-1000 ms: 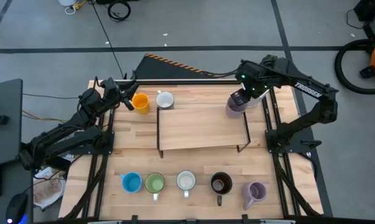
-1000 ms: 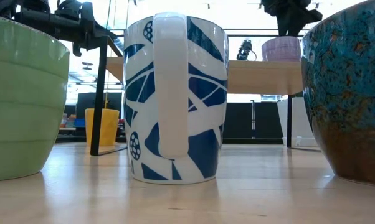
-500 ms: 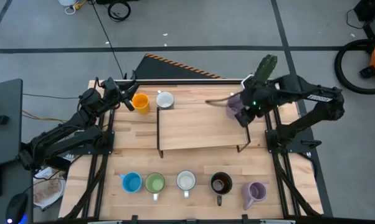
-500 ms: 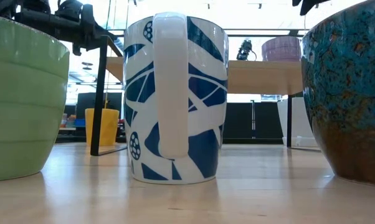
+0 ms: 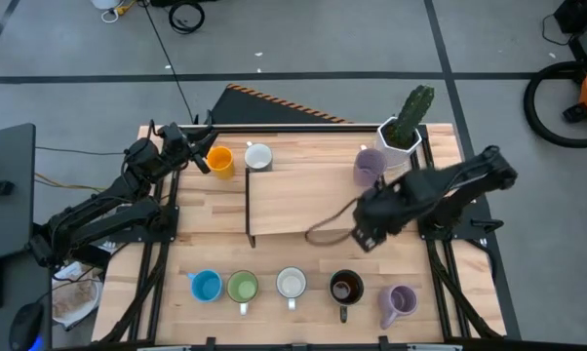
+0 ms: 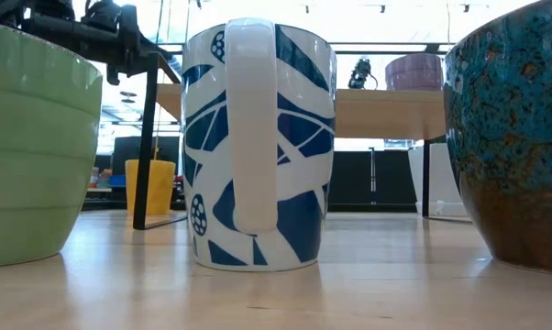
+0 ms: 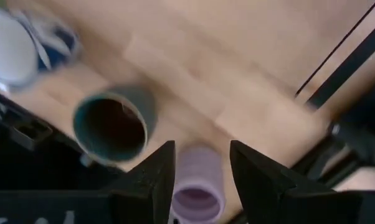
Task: Place coffee mugs
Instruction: Put the purple mug on the shelf
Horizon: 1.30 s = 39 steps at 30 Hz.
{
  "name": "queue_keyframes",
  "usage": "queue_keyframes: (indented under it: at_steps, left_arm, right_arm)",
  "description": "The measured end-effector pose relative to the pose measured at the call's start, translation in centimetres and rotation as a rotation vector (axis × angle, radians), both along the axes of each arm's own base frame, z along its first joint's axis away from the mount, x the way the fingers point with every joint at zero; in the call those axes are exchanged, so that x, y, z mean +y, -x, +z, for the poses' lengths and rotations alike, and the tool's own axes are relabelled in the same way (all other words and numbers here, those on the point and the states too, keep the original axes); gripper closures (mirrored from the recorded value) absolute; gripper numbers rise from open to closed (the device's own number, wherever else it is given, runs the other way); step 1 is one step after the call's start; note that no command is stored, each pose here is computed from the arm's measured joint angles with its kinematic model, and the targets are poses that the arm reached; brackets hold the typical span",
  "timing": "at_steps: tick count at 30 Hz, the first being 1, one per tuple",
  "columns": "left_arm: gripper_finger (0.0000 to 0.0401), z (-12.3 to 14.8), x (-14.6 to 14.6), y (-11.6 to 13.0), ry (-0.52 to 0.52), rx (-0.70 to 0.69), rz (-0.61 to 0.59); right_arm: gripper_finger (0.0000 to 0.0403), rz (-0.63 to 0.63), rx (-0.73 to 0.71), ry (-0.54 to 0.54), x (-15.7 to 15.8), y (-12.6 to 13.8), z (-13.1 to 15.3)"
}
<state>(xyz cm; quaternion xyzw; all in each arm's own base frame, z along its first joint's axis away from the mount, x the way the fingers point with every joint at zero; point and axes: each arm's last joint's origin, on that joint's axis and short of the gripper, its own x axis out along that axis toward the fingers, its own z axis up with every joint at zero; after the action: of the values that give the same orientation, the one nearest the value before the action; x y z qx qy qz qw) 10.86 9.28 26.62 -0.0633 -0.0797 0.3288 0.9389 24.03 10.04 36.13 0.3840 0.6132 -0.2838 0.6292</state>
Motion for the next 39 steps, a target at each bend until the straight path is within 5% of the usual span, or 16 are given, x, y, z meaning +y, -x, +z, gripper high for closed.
queue_keyframes:
  at_steps: [9, 21, 28, 39]
  left_arm:
    - [0.0273, -0.3, 0.0, 0.0, 0.069, -0.011, -0.006]
    - [0.0273, -0.1, 0.0, 0.0, 0.081, -0.05, -0.01]
    - [0.0273, 0.0, 0.0, 0.0, 0.072, -0.056, -0.009]
    - [0.0273, 0.0, 0.0, 0.0, 0.071, -0.054, -0.009]
  right_arm:
    - [0.0252, -0.058, 0.172, -0.073, 5.4, -0.8, -3.0]
    - [0.0264, -0.298, 0.188, -0.143, 11.1, 1.0, -6.4]
    - [0.026, -0.424, 0.226, -0.111, 11.7, 1.7, -9.0]
    - [0.0259, -0.445, 0.236, -0.156, 12.2, 2.1, -12.6]
